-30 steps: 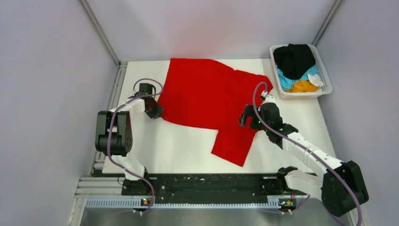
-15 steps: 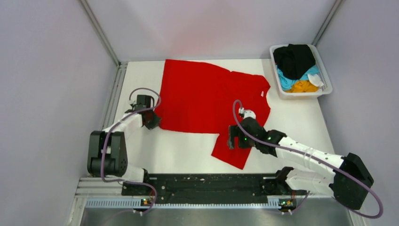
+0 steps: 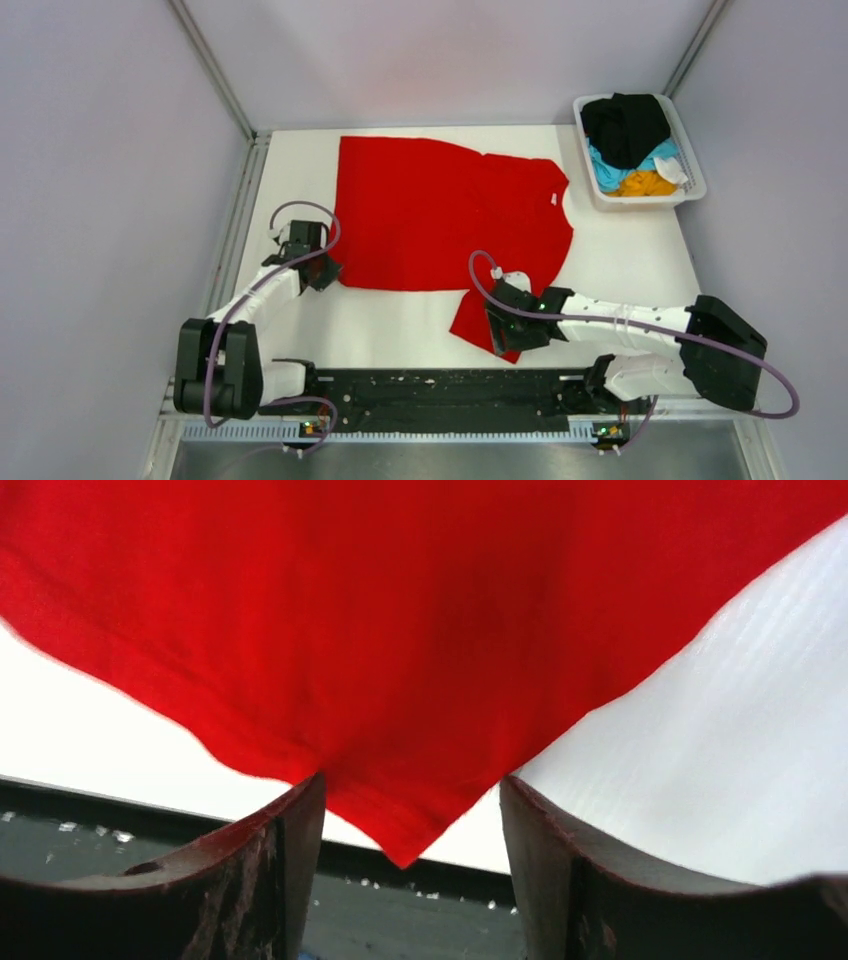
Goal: Fold and stack the t-shirts
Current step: Flatten out the tshirt
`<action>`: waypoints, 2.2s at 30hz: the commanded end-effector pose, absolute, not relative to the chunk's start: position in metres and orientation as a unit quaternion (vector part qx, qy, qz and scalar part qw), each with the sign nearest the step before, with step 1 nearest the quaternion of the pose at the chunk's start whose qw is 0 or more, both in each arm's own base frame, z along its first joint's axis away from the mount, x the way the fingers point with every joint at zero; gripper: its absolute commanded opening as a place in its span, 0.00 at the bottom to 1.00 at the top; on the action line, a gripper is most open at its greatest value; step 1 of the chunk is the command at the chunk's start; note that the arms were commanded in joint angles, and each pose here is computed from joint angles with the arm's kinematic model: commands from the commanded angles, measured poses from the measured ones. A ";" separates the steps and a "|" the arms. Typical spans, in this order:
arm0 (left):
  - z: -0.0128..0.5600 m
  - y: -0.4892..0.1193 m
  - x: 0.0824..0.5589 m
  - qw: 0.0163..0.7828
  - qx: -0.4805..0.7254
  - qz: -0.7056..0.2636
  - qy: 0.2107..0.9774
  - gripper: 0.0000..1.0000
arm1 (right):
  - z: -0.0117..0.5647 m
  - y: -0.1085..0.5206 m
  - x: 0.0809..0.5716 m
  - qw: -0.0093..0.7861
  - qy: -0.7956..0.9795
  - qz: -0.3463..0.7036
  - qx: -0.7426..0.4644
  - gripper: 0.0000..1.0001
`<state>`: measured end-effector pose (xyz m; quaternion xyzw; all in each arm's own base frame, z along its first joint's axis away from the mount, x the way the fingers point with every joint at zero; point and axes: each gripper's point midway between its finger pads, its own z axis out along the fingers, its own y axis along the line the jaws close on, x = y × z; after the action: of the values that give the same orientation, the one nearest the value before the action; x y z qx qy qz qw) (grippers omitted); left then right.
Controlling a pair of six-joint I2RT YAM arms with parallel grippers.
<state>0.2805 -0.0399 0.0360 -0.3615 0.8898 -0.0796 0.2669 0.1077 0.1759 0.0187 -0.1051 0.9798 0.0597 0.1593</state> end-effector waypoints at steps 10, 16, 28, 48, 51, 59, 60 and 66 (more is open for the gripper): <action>0.054 -0.036 0.284 0.309 -0.370 -0.087 0.872 0.00 | 0.001 0.160 0.142 0.212 0.977 -0.010 -0.008 0.00; 0.088 -0.041 0.309 0.352 -0.354 -0.117 0.859 0.00 | 0.068 0.166 0.220 0.349 0.936 0.027 0.049 0.00; 0.295 -0.053 0.340 0.525 -0.289 -0.220 0.770 0.00 | 0.338 0.137 0.295 0.619 0.764 0.144 0.110 0.00; 0.604 -0.093 0.129 0.743 -0.022 -0.400 0.536 0.00 | 0.664 0.063 0.126 0.806 0.498 0.320 -0.024 0.00; 0.606 -0.092 0.122 0.746 -0.023 -0.400 0.531 0.00 | 0.677 0.051 0.134 0.819 0.498 0.284 -0.005 0.00; 0.536 -0.062 0.219 0.718 -0.147 -0.322 0.599 0.00 | 0.622 0.020 0.236 0.813 0.564 0.018 0.140 0.00; 0.519 -0.057 0.237 0.710 -0.167 -0.305 0.612 0.00 | 0.606 0.017 0.250 0.806 0.570 -0.027 0.160 0.00; 0.363 -0.042 0.351 0.616 -0.264 -0.217 0.710 0.00 | 0.490 0.054 0.345 0.768 0.608 -0.119 0.162 0.00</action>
<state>0.2826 -0.0647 0.4564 -0.1850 0.6624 -0.2996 0.6612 0.3010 0.0628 0.5439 0.1074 0.6009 -0.0438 0.7909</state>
